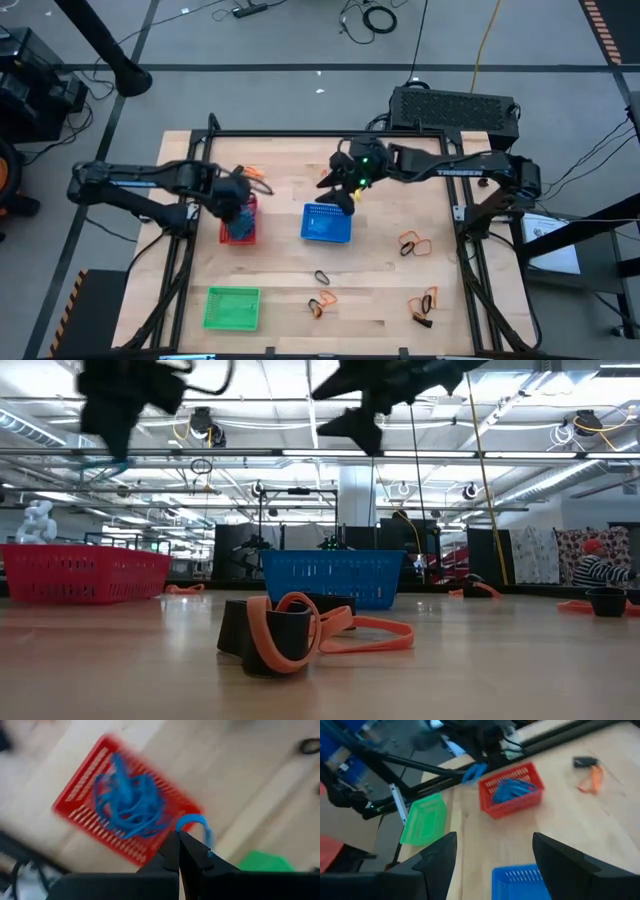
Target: Sort rubber bands into baskets
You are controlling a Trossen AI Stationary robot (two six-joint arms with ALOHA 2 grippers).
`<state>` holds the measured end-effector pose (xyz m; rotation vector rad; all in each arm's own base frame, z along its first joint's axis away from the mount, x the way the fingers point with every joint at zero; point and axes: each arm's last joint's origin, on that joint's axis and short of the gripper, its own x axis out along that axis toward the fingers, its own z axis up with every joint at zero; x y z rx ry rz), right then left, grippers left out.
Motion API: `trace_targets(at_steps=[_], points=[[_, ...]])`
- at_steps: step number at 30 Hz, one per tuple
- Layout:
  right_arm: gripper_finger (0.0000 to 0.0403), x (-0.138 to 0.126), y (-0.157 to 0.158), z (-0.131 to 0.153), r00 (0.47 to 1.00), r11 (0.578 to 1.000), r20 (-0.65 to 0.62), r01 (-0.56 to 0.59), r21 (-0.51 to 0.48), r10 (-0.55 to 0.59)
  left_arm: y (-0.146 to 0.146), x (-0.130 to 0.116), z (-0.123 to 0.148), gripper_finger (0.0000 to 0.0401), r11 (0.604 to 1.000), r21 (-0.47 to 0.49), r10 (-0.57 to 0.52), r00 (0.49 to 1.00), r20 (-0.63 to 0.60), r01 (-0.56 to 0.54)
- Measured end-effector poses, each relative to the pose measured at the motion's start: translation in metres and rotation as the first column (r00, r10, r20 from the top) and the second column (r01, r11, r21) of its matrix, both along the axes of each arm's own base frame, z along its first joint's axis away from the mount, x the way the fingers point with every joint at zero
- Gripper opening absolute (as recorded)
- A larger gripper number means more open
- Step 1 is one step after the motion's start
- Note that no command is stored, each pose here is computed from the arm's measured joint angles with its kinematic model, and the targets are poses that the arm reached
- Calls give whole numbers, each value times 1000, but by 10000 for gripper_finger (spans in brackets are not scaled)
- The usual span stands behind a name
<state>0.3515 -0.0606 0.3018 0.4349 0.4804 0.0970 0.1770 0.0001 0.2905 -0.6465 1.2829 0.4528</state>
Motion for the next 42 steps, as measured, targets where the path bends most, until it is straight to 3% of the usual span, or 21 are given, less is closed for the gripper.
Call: trace_targets(at_steps=[5, 14, 19, 22, 27, 33, 37, 42], points=[[251, 19, 15, -13, 997, 998, 49, -58, -34, 60, -6, -15, -27, 0, 997, 66, 51, 998, -38, -48], [251, 32, 32, -27, 1000, 982, -16, -1, 190, 4, -4, -14, -76, 0, 992, 118, 51, 999, -10, -50], [251, 26, 46, -25, 996, 960, -88, 22, 278, 2, -4, -10, -80, 0, 989, 144, -42, 999, 28, 37], [251, 18, 60, -28, 980, 945, -198, 52, 322, 13, -3, -11, -80, 0, 982, 169, -92, 996, 8, 90], [251, 3, 89, -40, 906, 928, -424, 151, 340, 8, -1, -11, -80, 0, 976, 184, -119, 993, 1, 117], [251, -22, 115, -51, 754, 917, -657, 259, 303, 4, 0, -12, -80, 1, 971, 191, -143, 990, -7, 141], [251, -33, 130, -52, 690, 917, -723, 279, 285, 15, 0, -12, -80, 17, 971, 191, -146, 989, -9, 145], [251, -44, 149, -49, 667, 935, -743, 227, 273, 55, 0, -16, -81, 47, 971, 183, -143, 988, -58, 152]])
